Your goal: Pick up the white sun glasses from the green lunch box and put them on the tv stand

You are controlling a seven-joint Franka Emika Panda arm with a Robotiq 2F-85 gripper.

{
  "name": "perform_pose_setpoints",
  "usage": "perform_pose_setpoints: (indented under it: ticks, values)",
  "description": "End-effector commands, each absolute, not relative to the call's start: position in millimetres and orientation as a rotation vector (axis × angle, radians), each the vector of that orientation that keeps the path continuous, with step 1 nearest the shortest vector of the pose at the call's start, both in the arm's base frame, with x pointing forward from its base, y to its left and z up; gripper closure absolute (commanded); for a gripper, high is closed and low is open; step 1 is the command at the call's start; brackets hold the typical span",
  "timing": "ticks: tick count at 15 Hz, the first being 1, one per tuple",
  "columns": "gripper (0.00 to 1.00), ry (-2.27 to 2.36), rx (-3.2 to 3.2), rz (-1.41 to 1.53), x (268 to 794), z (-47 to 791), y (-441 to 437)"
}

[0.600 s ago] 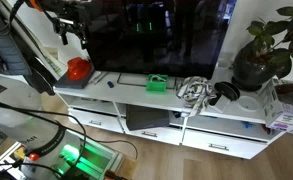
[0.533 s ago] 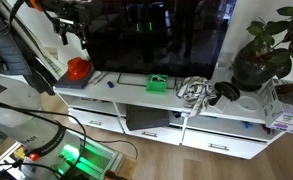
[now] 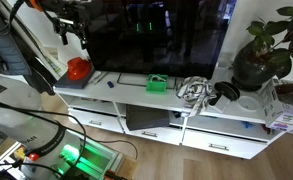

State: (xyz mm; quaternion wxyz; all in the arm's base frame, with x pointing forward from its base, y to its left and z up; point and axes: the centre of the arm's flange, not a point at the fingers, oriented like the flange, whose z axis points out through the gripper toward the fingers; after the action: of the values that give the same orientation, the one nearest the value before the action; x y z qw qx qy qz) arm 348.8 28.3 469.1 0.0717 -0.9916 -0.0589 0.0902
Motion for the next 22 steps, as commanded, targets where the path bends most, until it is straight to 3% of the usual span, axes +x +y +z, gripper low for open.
perform_pose_setpoints:
  ticks: [1, 9, 15, 22]
  values:
    - [0.0, -0.177, -2.981, 0.271, 349, 469, 28]
    - [0.0, -0.177, -2.981, 0.271, 349, 469, 28]
    - [0.0, -0.116, -3.135, 0.142, 397, 432, -19]
    - [0.0, -0.501, -3.27, 0.014, 449, 364, -65]
